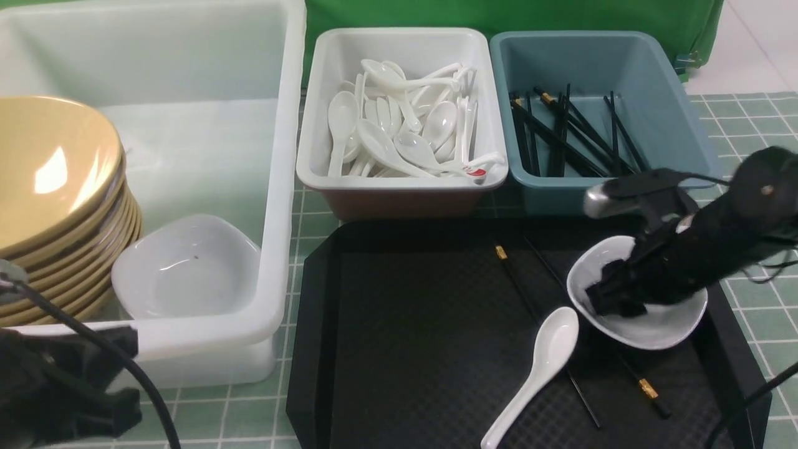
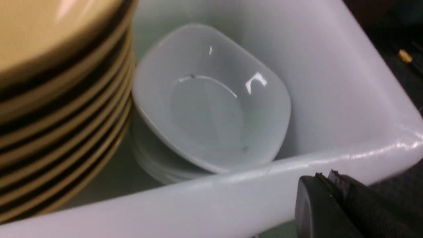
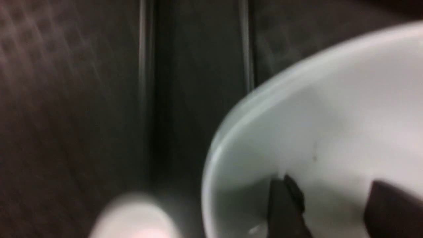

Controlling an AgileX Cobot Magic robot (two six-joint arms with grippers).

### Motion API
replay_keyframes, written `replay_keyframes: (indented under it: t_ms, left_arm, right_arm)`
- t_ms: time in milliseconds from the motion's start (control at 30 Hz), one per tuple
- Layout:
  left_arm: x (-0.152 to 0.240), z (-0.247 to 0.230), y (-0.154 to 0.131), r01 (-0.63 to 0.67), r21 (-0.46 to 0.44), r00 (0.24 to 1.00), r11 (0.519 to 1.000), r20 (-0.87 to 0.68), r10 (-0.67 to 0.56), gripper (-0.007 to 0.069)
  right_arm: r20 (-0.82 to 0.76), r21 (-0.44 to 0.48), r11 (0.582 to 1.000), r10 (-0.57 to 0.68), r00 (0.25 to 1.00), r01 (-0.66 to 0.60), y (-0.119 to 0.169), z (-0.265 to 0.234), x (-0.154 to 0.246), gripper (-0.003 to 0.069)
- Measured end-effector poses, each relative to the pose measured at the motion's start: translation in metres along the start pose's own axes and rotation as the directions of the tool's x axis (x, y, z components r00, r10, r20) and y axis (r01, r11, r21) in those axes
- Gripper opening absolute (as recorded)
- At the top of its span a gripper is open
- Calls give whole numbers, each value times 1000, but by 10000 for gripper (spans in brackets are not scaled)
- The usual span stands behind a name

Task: On blue table put chopsticks spoon bowls plates into blue grey white boxes.
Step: 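Reach for and grasp the small white dish on the black tray, then place the white bowl into the white bin on top of the stacked bowls with the right gripper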

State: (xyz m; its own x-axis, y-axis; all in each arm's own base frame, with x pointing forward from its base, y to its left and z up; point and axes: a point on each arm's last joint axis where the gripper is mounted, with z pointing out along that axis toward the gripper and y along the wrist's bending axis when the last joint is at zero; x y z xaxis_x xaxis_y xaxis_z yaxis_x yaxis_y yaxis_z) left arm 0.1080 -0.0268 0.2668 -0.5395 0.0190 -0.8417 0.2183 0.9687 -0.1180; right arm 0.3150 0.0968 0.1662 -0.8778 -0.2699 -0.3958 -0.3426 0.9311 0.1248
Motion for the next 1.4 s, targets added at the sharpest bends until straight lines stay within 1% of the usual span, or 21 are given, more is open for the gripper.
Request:
replay_keyframes:
  t_ms: [33,67,133,167,200,267,300,367,500,600,733,833,900,1033,1067,1100,1167,1267,1333,1367,1400]
  left_arm:
    - [0,0,0,1,0,1000,1000,4,-1,1]
    - [-1,-1,0,1,-2,1000,1000,20,-1,1]
    - [-1,-1,0,1,-3,1000,1000,23,-1,1]
    - [-1,-1,0,1,-3,1000,1000,23,-1,1]
    - [-1,-1,0,1,-3,1000,1000,24,-1,1]
    - [-1,-1,0,0,-2,1000,1000,24,0,1]
    - [-2,-1,0,0,-2,1000,1000,24,0,1]
    - [-2,-1,0,0,-2,1000,1000,25,0,1]
    - [-2,-1,0,0,-4,999,1000,33,0,1]
    - [-2,-1,0,0,-4,999,1000,34,0,1]
    - [-3,-2,1,-17,-13,999,1000,38,17,1]
    - [-3,-10,4,-82,-58,994,995,69,86,3]
    - [-3,-22,6,-106,-108,985,989,123,119,3]
    - [1,-44,9,-67,-176,969,982,225,106,3]
    - [1,-44,9,-64,-179,968,982,230,105,3]
    - [5,-51,11,-38,-200,957,979,274,94,4]
    - [9,-54,12,-20,-214,949,977,302,86,4]
    - [19,-60,16,18,-246,923,969,376,79,4]
    - [21,-64,16,39,-246,900,969,429,73,4]
    - [22,-64,16,41,-246,898,969,433,72,4]
    - [21,-65,16,47,-246,889,968,453,72,4]
  right_arm:
    - [-1,0,1000,3,1000,-3,0,0,0,386]
    - [2,-14,1000,-18,1000,18,13,3,-3,402]
    - [-12,-43,997,-58,998,57,29,3,-6,461]
    - [-14,-45,997,-61,998,60,30,2,-6,461]
    - [-20,-55,996,-74,997,73,34,-1,-10,499]
    - [-16,-52,995,-89,996,88,33,-7,-15,540]
    - [-11,-39,994,-102,995,101,29,-14,-20,567]
    - [-2,-8,994,-105,994,105,17,-23,-26,585]
    - [9,37,998,-60,998,60,-7,-24,-29,584]
    - [-5,43,998,-45,999,45,-14,-17,-28,578]
    - [-86,23,999,-24,996,26,-16,8,-21,521]
    - [-97,17,1000,-6,995,8,-15,7,-20,395]
    - [-111,12,1000,-9,994,10,-15,0,-19,263]
    - [-62,-6,1000,-13,998,12,-7,-39,-23,95]
    - [-55,-6,1000,-15,998,14,-7,-42,-24,89]
    - [-10,-7,1000,-24,1000,24,-3,-65,-28,70]
    - [36,-20,1000,-23,999,24,3,-83,-33,69]
    - [238,-99,992,-55,970,81,40,-138,-48,69]
    - [410,-151,971,-109,905,185,83,-168,-61,69]
    - [415,-153,971,-107,903,185,84,-169,-62,69]
    - [507,-170,951,-139,850,257,111,-178,-67,69]
